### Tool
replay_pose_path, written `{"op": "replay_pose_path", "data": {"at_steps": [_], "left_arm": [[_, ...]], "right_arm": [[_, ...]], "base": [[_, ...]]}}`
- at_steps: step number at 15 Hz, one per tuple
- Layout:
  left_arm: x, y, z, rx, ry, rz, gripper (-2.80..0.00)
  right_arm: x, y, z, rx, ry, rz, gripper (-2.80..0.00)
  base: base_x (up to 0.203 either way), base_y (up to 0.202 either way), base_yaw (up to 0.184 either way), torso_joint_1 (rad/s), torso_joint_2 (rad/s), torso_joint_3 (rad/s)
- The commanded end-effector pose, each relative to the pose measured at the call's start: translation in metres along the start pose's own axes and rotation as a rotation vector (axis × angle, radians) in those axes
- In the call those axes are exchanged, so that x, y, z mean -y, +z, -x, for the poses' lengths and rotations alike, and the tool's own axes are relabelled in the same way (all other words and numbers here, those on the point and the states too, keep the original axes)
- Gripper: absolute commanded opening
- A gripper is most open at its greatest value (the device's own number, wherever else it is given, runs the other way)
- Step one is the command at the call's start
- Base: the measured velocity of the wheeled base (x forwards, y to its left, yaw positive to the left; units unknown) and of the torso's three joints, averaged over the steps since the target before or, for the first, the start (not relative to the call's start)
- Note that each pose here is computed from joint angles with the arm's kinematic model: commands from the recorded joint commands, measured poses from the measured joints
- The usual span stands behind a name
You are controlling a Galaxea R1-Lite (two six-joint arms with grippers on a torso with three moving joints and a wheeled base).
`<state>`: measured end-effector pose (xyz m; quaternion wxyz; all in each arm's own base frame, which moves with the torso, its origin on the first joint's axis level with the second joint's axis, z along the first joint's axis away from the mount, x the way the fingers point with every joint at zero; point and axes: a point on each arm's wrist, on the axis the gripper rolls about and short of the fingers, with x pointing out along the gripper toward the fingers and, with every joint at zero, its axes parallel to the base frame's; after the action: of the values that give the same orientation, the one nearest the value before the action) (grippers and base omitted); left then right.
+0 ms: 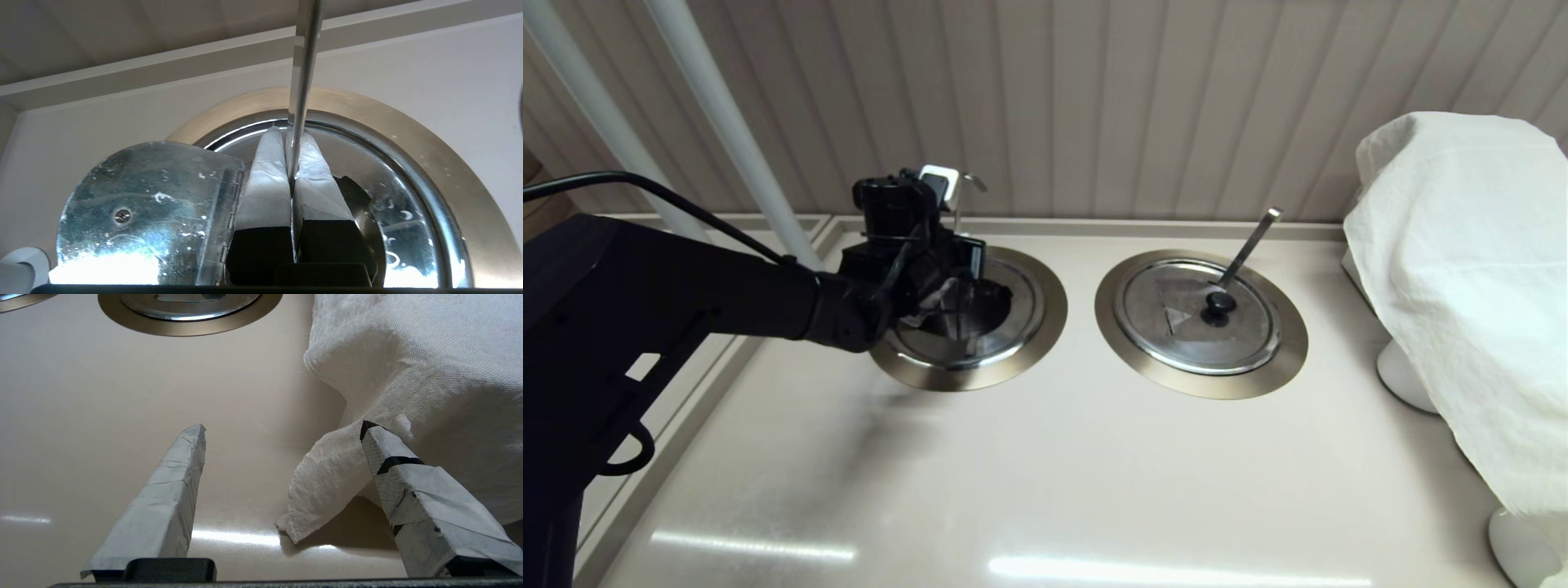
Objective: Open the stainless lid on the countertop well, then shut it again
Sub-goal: Stir with a spoon
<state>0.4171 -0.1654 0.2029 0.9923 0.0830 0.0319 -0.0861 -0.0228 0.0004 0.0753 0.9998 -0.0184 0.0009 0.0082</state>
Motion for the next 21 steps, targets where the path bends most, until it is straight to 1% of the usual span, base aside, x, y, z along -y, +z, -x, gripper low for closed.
{"op": "replay_pose_path", "data": {"at_steps": [1, 4, 6, 7, 9, 10, 11, 13, 16, 18, 19, 20, 21], "left_arm": [[0.005, 0.005, 0.007, 0.006, -0.014, -0.002, -2.80], [0.021, 0.004, 0.009, 0.011, -0.049, 0.001, -2.80], [0.021, 0.005, 0.008, 0.018, -0.047, 0.007, -2.80], [0.021, 0.008, 0.006, 0.030, -0.045, 0.021, -2.80], [0.024, 0.008, -0.007, 0.049, -0.032, 0.075, -2.80], [0.024, 0.003, -0.014, 0.045, -0.016, 0.089, -2.80], [0.019, 0.000, -0.017, 0.040, 0.005, 0.091, -2.80], [0.010, 0.001, -0.020, 0.044, 0.025, 0.093, -2.80], [-0.015, 0.002, -0.021, 0.041, 0.068, 0.071, -2.80], [-0.014, -0.005, -0.020, 0.016, 0.061, 0.062, -2.80], [-0.011, -0.010, -0.018, -0.003, 0.053, 0.037, -2.80], [-0.008, -0.014, -0.016, -0.015, 0.045, -0.002, -2.80], [-0.007, -0.014, -0.013, -0.021, 0.040, -0.025, -2.80]], "right_arm": [[0.000, 0.000, 0.000, 0.001, 0.001, 0.001, 0.00], [0.000, 0.000, 0.000, 0.001, 0.001, 0.002, 0.00], [0.000, 0.000, 0.000, 0.001, 0.001, 0.000, 0.00], [0.000, 0.000, 0.000, 0.001, 0.001, 0.002, 0.00], [0.000, 0.000, 0.000, 0.001, 0.001, 0.000, 0.00], [0.000, 0.000, 0.000, 0.001, 0.001, 0.000, 0.00], [0.000, 0.000, 0.000, 0.001, 0.001, 0.000, 0.00], [0.000, 0.000, 0.000, 0.001, 0.001, 0.001, 0.00], [0.000, 0.000, 0.000, 0.001, 0.001, 0.001, 0.00], [0.000, 0.000, 0.000, 0.001, 0.001, 0.002, 0.00], [0.000, 0.000, 0.000, 0.001, 0.001, 0.001, 0.00], [0.000, 0.000, 0.000, 0.001, 0.001, 0.000, 0.00], [0.000, 0.000, 0.000, 0.001, 0.001, 0.001, 0.00]], "base": [[0.000, 0.000, 0.000, 0.000, 0.00, 0.000], [0.000, 0.000, 0.000, 0.000, 0.00, 0.000], [0.000, 0.000, 0.000, 0.000, 0.00, 0.000], [0.000, 0.000, 0.000, 0.000, 0.00, 0.000], [0.000, 0.000, 0.000, 0.000, 0.00, 0.000], [0.000, 0.000, 0.000, 0.000, 0.00, 0.000], [0.000, 0.000, 0.000, 0.000, 0.00, 0.000], [0.000, 0.000, 0.000, 0.000, 0.00, 0.000], [0.000, 0.000, 0.000, 0.000, 0.00, 0.000], [0.000, 0.000, 0.000, 0.000, 0.00, 0.000], [0.000, 0.000, 0.000, 0.000, 0.00, 0.000], [0.000, 0.000, 0.000, 0.000, 0.00, 0.000], [0.000, 0.000, 0.000, 0.000, 0.00, 0.000]]}}
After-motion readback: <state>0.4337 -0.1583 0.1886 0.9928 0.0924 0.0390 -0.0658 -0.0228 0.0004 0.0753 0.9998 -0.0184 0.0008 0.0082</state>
